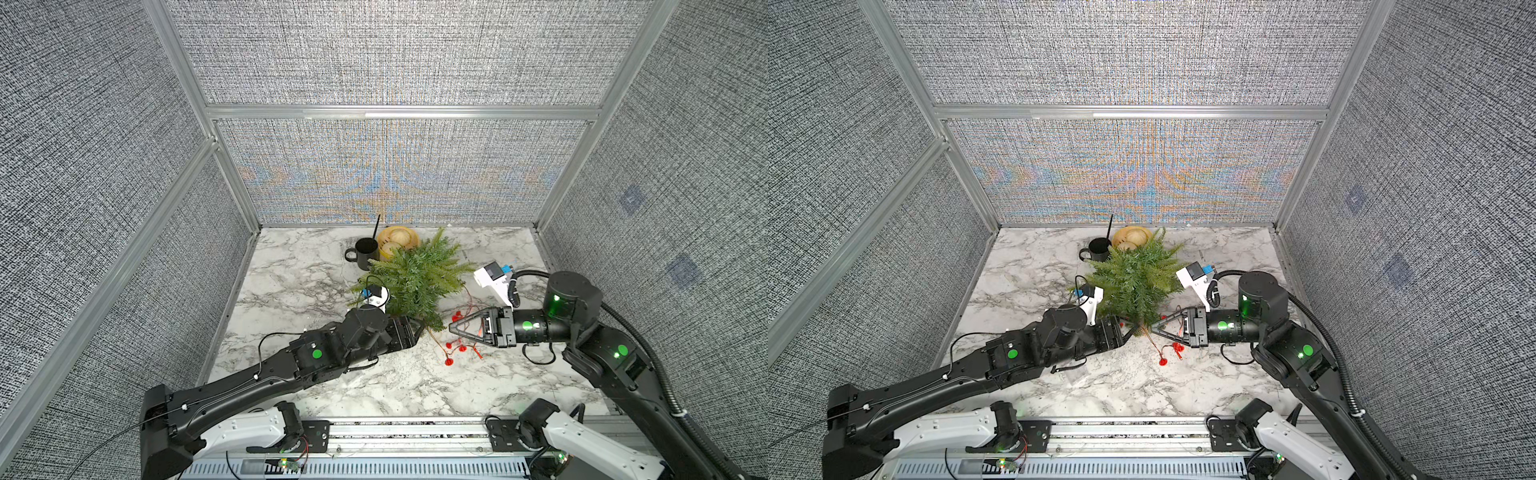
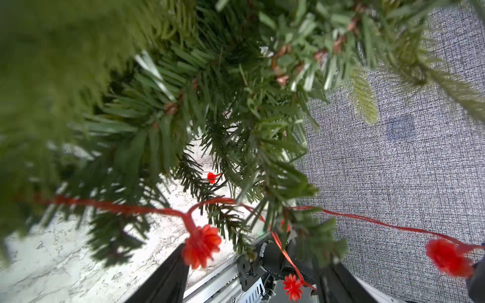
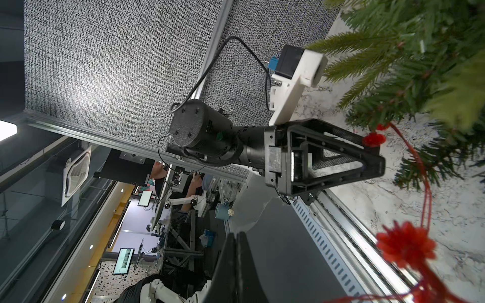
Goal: Remove string lights from the small christmas tree
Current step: Remove the light string from the Christmas tree.
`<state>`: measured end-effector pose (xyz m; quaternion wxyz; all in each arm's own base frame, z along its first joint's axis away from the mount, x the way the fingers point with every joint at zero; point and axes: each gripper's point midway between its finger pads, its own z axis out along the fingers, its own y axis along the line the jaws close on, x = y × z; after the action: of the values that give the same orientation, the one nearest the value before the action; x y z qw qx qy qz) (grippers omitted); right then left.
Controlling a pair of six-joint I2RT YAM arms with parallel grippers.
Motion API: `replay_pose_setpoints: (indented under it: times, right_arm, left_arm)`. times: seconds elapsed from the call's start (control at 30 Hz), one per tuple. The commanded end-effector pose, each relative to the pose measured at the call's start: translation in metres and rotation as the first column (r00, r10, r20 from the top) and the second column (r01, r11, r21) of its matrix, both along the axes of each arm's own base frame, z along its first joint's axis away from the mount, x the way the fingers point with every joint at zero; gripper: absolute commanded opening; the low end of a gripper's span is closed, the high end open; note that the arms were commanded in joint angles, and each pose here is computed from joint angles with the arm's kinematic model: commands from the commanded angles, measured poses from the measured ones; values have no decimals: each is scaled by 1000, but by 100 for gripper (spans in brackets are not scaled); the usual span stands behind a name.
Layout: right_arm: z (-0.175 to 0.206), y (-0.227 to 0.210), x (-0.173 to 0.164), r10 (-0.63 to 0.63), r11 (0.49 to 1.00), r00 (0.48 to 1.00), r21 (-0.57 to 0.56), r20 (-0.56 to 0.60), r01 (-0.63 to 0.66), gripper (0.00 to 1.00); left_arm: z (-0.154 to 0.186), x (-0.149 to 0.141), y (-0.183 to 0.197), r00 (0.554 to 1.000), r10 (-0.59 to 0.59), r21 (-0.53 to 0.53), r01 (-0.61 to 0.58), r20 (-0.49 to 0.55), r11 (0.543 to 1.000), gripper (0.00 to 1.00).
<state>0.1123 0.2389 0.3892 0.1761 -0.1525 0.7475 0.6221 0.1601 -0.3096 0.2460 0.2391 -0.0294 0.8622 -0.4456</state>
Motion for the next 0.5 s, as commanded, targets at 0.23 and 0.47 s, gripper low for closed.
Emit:
replay_pose_setpoints:
  times: [0.23,0.47]
  right_arm:
    - [6,5,4,10,1000,1000,21,26,-11,0]
    - [4,7,6,5,1000,1000,22,20,-5,0]
  left_arm:
    - [6,-15,-1,999,-40,12,40,9,999,70]
    - [-2,-10,-2,1000,-15,15,15,22,1000,67]
